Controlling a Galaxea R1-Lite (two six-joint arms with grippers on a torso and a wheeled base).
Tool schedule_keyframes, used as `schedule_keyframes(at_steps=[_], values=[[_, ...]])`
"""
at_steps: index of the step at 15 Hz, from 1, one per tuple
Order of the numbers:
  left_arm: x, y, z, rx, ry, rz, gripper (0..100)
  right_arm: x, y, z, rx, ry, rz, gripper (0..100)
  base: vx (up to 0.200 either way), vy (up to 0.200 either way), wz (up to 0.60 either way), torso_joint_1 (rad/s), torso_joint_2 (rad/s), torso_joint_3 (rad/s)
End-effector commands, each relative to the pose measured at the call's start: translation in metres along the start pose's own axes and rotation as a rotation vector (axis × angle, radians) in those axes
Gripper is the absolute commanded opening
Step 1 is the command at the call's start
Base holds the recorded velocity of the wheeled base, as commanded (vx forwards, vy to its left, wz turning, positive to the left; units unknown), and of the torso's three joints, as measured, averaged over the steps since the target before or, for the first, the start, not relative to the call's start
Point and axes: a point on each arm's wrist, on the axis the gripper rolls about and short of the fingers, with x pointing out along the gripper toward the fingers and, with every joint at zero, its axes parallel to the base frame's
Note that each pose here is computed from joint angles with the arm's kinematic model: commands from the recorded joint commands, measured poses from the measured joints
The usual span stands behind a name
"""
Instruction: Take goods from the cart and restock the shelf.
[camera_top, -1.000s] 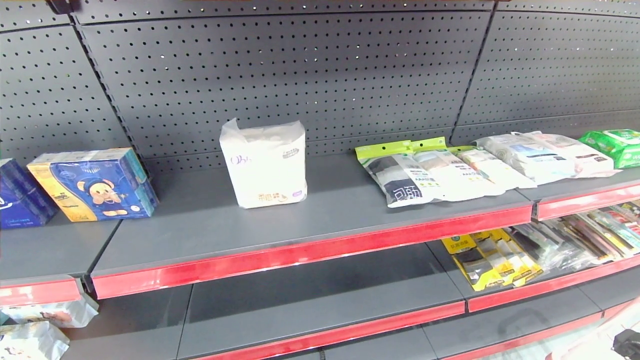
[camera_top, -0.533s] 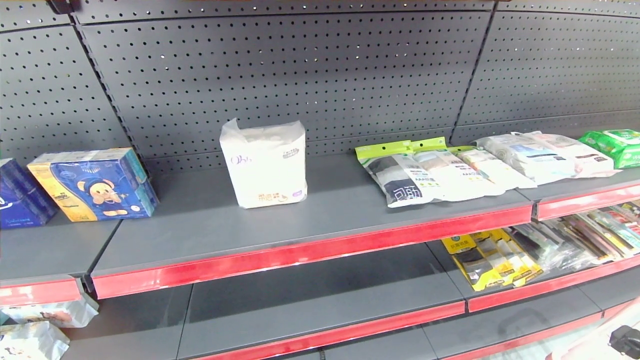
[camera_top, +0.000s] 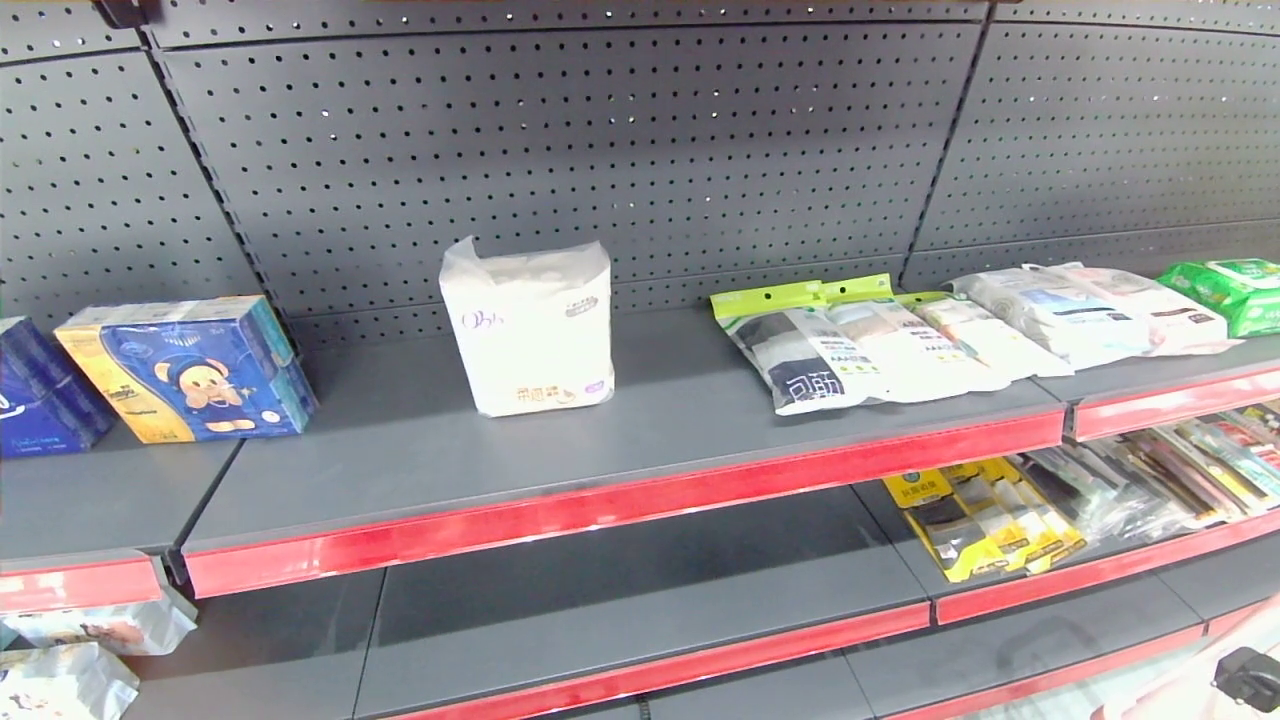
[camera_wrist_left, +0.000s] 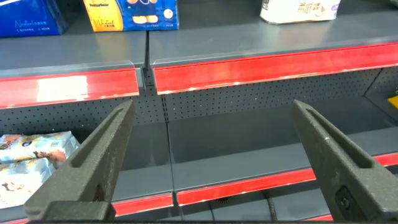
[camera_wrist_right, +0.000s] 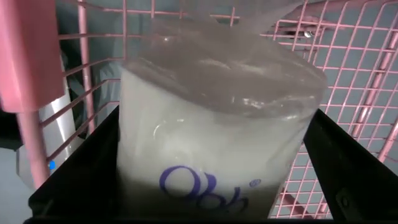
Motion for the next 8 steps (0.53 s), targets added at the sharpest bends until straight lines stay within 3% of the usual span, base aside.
schedule_keyframes(at_steps=[1,8], values=[[0.0001,0.0,0.0,-0.001,0.001,0.001,100,0.0065,-0.0027,-0.0014,-0.004,-0.002,-0.011,100,0.0,0.0,0.0,0.0,0.0,0.0],[0.0001,0.0,0.0,-0.001,0.001,0.001,100,0.0038,-0.0091,-0.0007,-0.053,0.075,-0.083,100,0.0,0.0,0.0,0.0,0.0,0.0]])
